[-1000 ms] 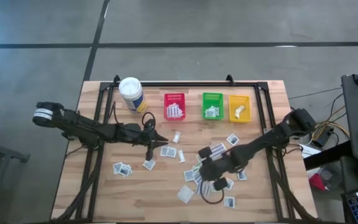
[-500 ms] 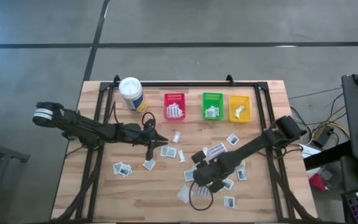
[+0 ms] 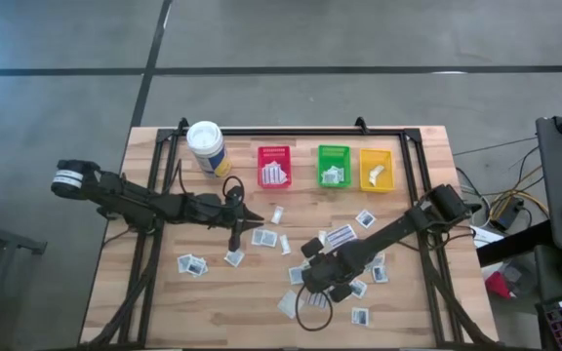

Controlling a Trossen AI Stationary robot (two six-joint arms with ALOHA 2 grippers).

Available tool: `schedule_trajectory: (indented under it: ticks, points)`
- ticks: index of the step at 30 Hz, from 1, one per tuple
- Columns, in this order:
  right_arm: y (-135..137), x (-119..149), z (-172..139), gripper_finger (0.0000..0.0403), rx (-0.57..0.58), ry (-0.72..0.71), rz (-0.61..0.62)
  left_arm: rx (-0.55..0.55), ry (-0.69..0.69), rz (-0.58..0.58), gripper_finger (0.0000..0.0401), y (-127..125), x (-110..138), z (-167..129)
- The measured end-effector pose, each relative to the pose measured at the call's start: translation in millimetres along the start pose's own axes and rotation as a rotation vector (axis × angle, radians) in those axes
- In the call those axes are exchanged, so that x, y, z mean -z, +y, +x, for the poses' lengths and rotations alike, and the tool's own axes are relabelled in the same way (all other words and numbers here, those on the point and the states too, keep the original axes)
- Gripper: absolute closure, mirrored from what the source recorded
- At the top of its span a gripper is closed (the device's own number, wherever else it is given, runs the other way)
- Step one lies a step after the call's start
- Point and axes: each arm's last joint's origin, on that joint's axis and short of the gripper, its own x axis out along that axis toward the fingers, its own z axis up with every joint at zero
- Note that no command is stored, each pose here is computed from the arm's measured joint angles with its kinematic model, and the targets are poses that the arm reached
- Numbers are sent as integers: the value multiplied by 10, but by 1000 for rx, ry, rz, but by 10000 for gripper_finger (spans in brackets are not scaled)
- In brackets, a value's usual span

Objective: Pick & Place First Aid Supplies
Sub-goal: Put the green bandage in the yellow bin

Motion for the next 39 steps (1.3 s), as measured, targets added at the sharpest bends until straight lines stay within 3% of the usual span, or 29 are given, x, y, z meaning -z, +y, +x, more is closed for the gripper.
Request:
schedule_trajectory:
  ticks: [17, 33, 39]
  points:
    - [-5, 2, -12, 390, 6, 16, -2, -4, -2, 0, 337, 1, -2, 0]
    - [-55, -80, -281, 394, -5, 101, 57, -4, 5, 0, 337, 1, 4, 0]
    - [-126, 31, -410, 394, -20, 123, 121, -5, 19, 1, 337, 3, 19, 0]
